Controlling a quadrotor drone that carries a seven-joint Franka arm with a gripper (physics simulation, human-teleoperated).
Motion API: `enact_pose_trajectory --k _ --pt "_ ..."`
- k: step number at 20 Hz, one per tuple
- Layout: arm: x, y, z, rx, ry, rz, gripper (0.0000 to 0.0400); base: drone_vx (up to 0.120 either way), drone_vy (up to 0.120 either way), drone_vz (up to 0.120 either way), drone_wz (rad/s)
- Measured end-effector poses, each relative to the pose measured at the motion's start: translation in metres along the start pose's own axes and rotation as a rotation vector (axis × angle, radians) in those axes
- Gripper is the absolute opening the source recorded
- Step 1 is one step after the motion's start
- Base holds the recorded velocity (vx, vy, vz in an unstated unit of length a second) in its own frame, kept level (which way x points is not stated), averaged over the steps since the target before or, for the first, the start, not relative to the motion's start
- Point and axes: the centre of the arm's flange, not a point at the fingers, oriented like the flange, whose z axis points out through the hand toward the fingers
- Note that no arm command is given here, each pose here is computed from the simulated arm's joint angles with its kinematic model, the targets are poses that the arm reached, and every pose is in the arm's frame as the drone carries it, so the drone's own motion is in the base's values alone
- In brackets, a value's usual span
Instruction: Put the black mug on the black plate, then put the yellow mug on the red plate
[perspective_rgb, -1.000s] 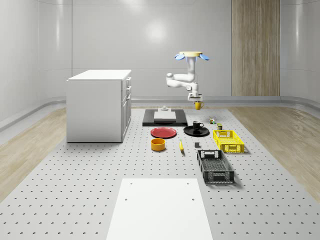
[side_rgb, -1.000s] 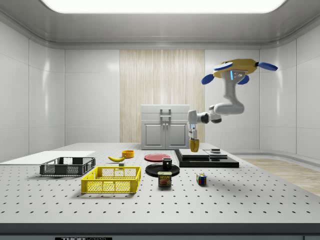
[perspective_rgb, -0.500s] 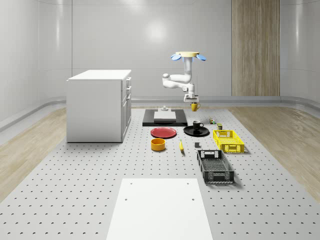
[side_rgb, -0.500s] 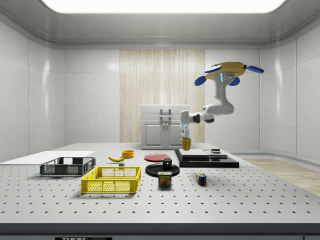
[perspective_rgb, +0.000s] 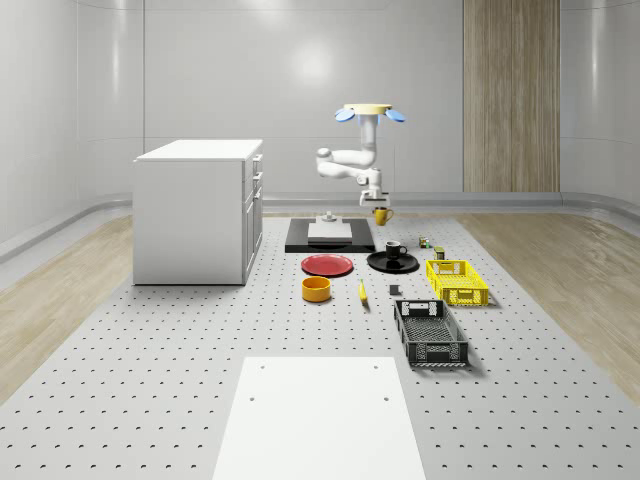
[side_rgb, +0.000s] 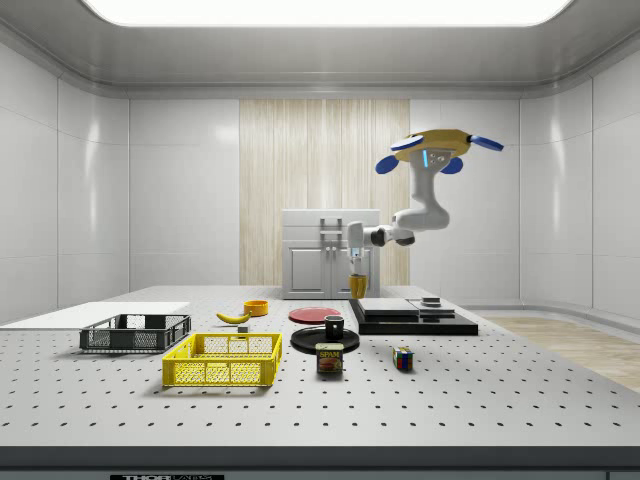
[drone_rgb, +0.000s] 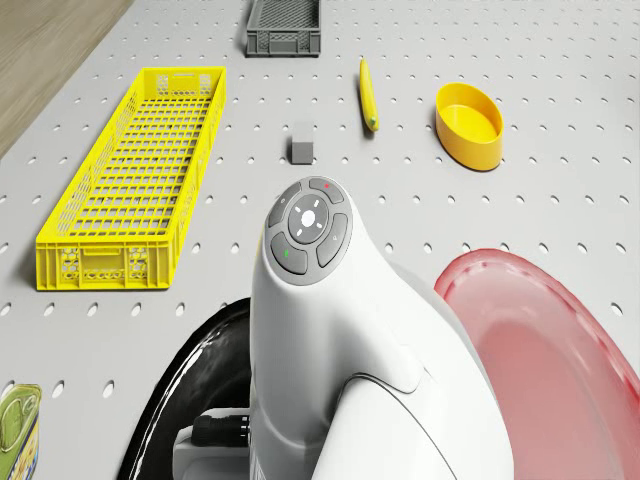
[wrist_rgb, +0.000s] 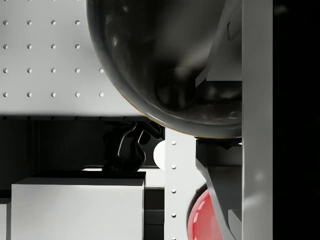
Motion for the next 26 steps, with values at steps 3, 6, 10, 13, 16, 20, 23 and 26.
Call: enact_pose_trajectory --k 3,6,10,13,16,20,23,26 --pt "0.0 0.0 0.0 0.0 0.0 0.0 0.01 0.12 -0.12 0.0 0.0" --pt "0.0 0.0 0.0 0.0 0.0 0.0 0.01 0.12 -0.12 0.0 0.0" --pt "0.0 0.0 0.0 0.0 0.0 0.0 0.01 0.12 -0.12 0.0 0.0" --pt "0.0 0.0 0.0 0.0 0.0 0.0 0.01 0.12 -0.12 0.0 0.0" --pt "0.0 0.0 0.0 0.0 0.0 0.0 0.01 0.12 -0.12 0.0 0.0" --pt "0.0 0.0 0.0 0.0 0.0 0.0 0.01 0.12 -0.12 0.0 0.0" --pt "0.0 0.0 0.0 0.0 0.0 0.0 0.01 0.12 -0.12 0.0 0.0" --pt "0.0 0.0 0.0 0.0 0.0 0.0 0.01 0.12 -0.12 0.0 0.0"
